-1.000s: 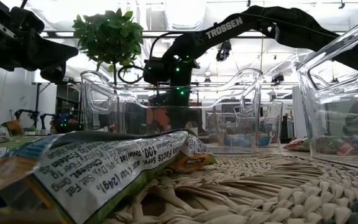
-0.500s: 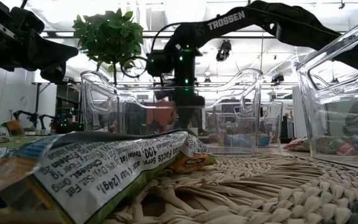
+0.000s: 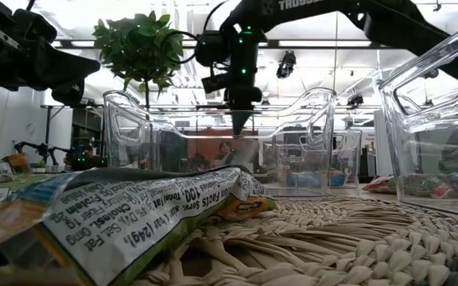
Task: Pick and place Granola Bars by type
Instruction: Put the yellow granola bar into the top transparent bin
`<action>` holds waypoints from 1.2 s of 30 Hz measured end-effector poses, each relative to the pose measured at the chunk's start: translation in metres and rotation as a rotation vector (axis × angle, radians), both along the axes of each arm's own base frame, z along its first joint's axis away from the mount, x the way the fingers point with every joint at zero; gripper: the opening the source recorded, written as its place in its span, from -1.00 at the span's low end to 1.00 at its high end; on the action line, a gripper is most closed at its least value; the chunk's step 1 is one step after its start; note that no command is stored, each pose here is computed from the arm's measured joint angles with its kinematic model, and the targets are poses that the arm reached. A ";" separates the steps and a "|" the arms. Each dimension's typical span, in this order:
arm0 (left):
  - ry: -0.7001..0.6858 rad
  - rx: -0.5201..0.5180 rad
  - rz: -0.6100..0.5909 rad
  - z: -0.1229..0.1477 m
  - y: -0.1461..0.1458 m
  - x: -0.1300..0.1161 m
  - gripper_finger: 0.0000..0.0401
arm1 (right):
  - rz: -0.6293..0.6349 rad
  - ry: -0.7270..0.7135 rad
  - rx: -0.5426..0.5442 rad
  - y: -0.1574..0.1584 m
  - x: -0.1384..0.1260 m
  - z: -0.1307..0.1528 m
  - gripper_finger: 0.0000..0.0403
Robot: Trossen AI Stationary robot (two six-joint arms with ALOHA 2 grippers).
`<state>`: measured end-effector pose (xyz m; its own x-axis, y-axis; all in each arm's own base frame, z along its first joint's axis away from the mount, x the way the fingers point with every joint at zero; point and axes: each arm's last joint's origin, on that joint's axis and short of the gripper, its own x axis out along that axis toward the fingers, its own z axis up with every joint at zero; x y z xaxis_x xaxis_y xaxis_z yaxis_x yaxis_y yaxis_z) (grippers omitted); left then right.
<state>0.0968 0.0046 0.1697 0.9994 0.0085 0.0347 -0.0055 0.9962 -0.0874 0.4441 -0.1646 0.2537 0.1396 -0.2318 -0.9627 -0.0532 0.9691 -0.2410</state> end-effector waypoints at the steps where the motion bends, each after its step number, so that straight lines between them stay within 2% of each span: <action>1: 0.000 0.000 0.000 0.000 0.000 0.000 -1.00 | -0.005 -0.001 0.001 0.000 -0.001 0.001 -0.96; 13: 0.000 0.000 0.000 0.000 0.000 0.000 -1.00 | -0.007 -0.009 -0.002 0.000 -0.002 0.005 -0.96; 22: 0.000 0.000 0.000 0.000 0.000 0.000 -1.00 | 0.064 0.006 -0.011 0.000 -0.001 0.004 -0.96; 28: 0.000 0.000 0.000 0.000 0.000 0.000 -1.00 | 0.209 0.004 0.059 0.003 -0.002 0.005 -0.96; 32: 0.000 0.000 0.000 0.000 0.000 0.000 -1.00 | 0.224 0.009 0.120 0.007 -0.006 0.007 -0.96; 36: 0.000 0.000 0.000 0.000 0.000 0.000 -1.00 | 0.231 0.021 0.125 0.007 -0.010 0.013 -0.96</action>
